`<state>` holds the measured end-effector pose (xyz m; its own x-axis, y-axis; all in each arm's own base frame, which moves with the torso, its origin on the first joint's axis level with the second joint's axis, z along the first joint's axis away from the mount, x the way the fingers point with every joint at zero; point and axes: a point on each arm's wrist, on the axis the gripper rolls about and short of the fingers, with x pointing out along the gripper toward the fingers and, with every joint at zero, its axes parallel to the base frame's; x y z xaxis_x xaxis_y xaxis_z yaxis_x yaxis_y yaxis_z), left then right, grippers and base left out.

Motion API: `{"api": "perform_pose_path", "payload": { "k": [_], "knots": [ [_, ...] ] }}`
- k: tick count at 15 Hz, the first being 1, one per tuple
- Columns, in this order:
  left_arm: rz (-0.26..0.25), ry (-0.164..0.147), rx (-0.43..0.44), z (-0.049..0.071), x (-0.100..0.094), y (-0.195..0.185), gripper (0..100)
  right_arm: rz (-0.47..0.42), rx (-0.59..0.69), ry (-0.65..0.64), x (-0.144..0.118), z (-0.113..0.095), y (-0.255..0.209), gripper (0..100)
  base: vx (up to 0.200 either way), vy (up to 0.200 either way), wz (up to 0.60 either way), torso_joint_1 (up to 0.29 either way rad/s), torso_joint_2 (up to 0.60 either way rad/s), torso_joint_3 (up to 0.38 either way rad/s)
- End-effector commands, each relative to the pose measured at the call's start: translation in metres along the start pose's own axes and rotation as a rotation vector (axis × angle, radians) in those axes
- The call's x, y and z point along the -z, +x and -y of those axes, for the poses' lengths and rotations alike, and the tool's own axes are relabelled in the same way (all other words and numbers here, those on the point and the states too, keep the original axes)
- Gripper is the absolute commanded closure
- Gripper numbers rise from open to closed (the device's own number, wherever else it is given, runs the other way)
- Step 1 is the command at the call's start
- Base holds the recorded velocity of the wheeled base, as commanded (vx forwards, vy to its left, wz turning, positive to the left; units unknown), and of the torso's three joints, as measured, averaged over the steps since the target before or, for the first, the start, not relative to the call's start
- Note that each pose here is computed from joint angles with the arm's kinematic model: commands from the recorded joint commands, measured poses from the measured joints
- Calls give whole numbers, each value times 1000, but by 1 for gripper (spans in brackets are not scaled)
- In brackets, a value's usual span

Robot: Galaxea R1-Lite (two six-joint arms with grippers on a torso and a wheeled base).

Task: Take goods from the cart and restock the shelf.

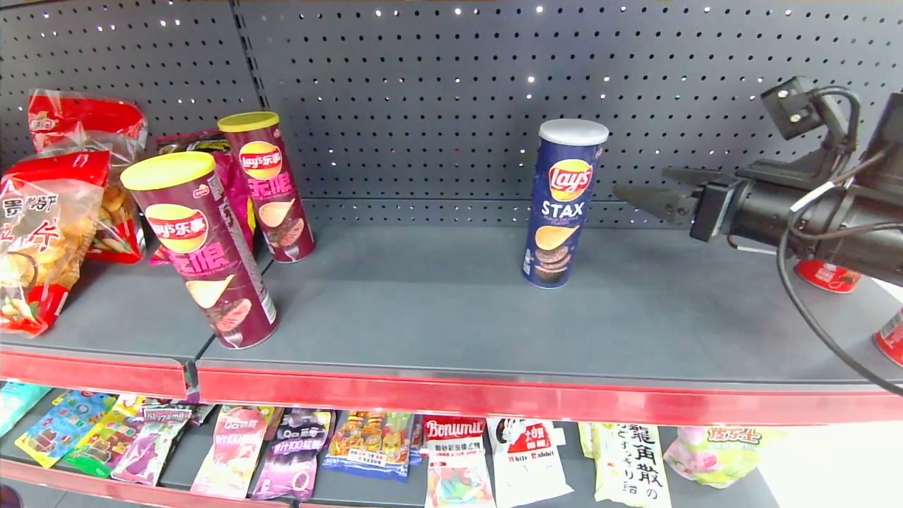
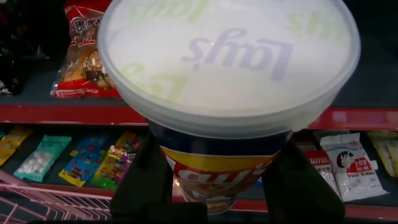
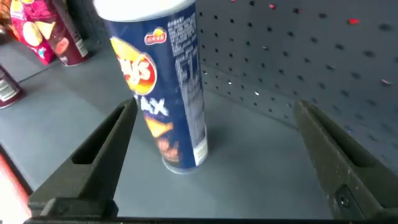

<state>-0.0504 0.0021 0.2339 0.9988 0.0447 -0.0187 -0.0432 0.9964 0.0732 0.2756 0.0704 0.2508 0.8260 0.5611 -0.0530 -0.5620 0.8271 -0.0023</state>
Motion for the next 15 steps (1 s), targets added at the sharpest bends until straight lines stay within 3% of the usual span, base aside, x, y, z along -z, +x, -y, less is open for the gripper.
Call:
{"api": "perform_pose_path", "payload": {
  "k": [1,6,11,15],
  "knots": [
    [2,0,-1,0,0,0,100,-47,-29,13,14,0,24,0,0,0,0,0,0,0],
    [2,0,-1,0,-1,0,100,-31,-43,-5,10,2,40,0,0,0,0,0,0,0],
    [6,0,-3,0,-1,-1,100,-25,-119,-13,8,-20,51,0,0,0,0,0,0,0],
    [6,0,-5,0,-1,-1,100,-16,-128,-16,5,-24,49,0,0,0,0,0,0,0]
  ]
}}
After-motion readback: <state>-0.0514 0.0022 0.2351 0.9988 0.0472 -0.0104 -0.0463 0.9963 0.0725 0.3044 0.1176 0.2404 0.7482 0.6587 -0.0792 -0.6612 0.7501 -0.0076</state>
